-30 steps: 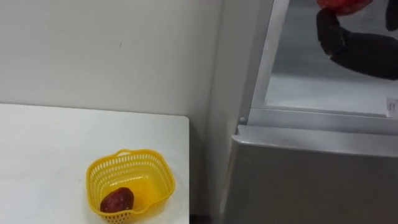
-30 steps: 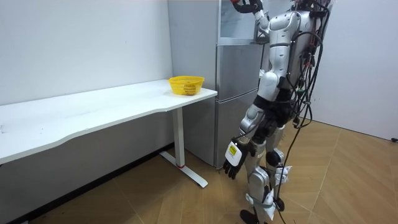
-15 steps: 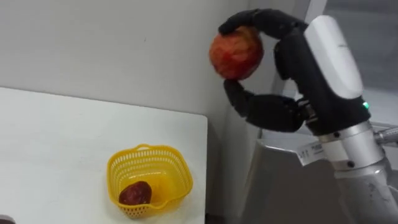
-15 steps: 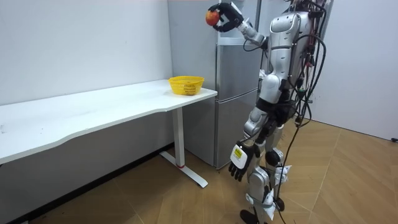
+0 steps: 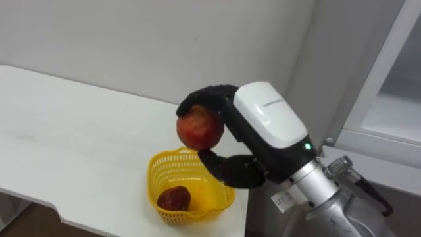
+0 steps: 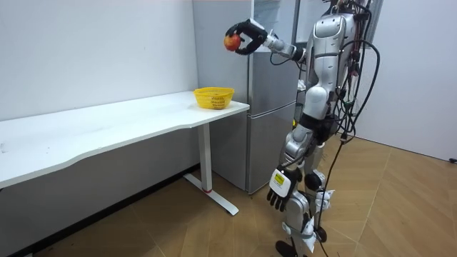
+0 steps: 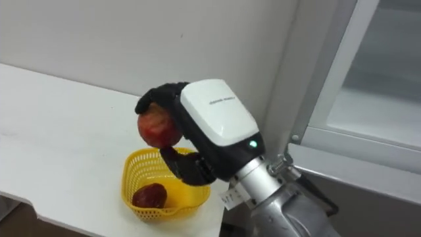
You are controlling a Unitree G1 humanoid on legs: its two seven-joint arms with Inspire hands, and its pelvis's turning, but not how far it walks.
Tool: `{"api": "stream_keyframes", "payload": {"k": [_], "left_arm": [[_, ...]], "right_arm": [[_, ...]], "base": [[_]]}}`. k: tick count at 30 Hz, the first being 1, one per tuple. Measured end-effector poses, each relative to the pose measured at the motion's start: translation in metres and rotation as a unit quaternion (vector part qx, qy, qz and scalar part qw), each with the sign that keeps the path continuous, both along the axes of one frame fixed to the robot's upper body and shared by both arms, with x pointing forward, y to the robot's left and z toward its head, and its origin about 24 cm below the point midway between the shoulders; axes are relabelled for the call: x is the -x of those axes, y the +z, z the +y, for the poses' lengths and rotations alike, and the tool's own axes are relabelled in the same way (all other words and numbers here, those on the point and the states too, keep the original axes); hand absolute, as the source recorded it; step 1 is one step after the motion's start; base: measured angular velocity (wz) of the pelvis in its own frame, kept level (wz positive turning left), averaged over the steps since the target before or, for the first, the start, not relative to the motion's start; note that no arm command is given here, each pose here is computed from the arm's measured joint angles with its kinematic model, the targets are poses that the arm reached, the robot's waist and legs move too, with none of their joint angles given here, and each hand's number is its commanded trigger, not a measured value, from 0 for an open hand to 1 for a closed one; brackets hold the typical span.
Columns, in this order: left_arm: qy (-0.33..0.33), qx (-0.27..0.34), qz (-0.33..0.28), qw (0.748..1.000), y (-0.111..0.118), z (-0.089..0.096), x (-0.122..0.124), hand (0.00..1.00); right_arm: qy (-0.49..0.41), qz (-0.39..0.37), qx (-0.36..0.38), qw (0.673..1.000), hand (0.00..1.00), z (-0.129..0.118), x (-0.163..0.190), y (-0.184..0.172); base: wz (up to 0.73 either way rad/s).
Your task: Retrieve from the upper fridge
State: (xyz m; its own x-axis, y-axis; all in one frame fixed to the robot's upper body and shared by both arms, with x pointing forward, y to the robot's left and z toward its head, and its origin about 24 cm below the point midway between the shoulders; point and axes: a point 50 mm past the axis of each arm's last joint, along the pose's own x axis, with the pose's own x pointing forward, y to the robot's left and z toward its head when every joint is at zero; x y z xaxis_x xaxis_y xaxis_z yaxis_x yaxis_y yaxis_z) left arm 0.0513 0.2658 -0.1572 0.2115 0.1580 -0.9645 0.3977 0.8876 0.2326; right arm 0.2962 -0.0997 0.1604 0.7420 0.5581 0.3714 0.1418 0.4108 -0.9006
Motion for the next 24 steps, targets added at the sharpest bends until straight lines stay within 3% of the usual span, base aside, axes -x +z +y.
{"api": "stream_keyframes", "payload": {"k": [7, 20, 21, 22, 24], "left_arm": [[0.005, -0.002, 0.005, 1.000, 0.000, 0.001, 0.000, 0.00], [-0.010, 0.002, 0.014, 1.000, -0.001, -0.003, -0.001, 0.00], [-0.011, 0.003, 0.014, 1.000, -0.001, -0.003, -0.001, 0.00], [-0.011, 0.003, 0.014, 1.000, -0.001, -0.003, -0.001, 0.00], [-0.011, 0.003, 0.013, 1.000, -0.001, -0.003, -0.001, 0.00]], "right_arm": [[-0.068, 0.085, 0.058, 0.992, 1.00, -0.021, -0.020, -0.042], [-0.119, 0.174, 0.071, 0.975, 1.00, -0.036, -0.031, -0.085], [-0.122, 0.176, 0.071, 0.974, 0.20, -0.037, -0.032, -0.085], [-0.125, 0.179, 0.070, 0.973, 0.00, -0.038, -0.032, -0.086], [-0.129, 0.189, 0.064, 0.971, 0.00, -0.040, -0.033, -0.089]], "base": [[0.07], [0.06], [0.08], [0.06], [0.03]]}}
